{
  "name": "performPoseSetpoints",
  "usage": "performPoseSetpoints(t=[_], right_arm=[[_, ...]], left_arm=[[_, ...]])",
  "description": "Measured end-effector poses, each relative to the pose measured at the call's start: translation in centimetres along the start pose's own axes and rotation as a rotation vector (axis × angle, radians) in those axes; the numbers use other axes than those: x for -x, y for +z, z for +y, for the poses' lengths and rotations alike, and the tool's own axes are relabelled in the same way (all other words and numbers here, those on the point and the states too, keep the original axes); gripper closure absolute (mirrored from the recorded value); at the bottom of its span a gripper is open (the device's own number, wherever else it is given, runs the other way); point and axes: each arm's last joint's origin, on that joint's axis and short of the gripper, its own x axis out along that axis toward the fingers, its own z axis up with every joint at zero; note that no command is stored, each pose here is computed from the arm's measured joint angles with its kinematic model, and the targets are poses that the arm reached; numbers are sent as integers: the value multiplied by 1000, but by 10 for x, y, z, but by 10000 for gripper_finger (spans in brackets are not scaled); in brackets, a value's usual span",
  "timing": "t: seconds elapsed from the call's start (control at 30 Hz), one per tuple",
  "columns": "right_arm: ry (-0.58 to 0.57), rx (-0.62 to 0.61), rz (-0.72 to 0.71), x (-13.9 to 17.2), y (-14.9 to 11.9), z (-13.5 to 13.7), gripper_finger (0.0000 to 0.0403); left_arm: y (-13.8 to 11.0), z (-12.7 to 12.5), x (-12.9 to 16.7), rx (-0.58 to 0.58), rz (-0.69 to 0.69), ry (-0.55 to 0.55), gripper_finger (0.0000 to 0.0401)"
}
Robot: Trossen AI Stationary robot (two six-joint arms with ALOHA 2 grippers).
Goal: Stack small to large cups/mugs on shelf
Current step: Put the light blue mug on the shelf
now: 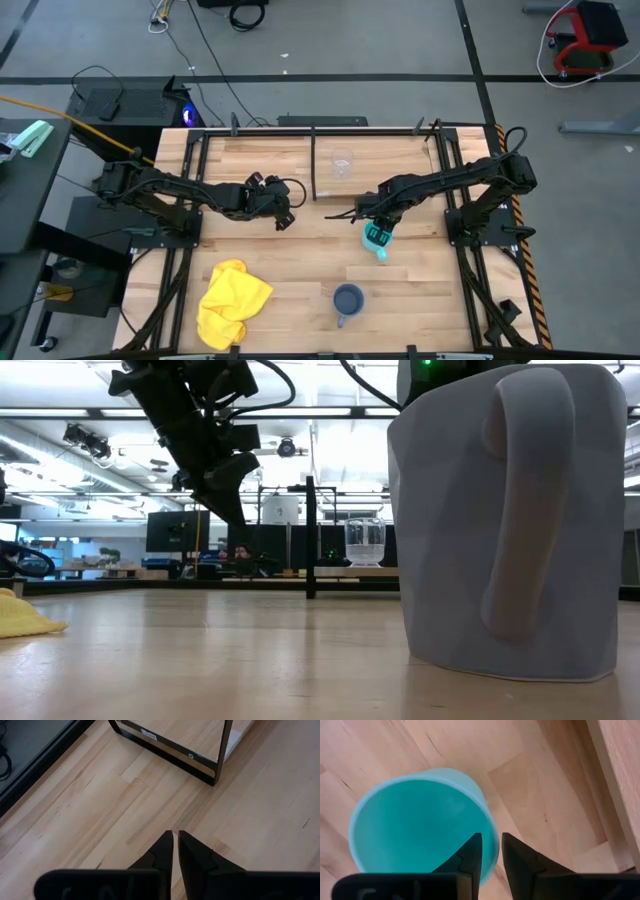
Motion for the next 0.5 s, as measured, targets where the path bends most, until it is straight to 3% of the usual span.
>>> performPoseSetpoints(t=[0.27, 0.5], right_arm=[[25, -2, -38, 0, 4, 2, 323], [30, -27, -43, 0, 4, 3, 352]], left_arm=[[0, 0, 0, 0, 0, 0, 366], [0, 0, 0, 0, 0, 0, 373]])
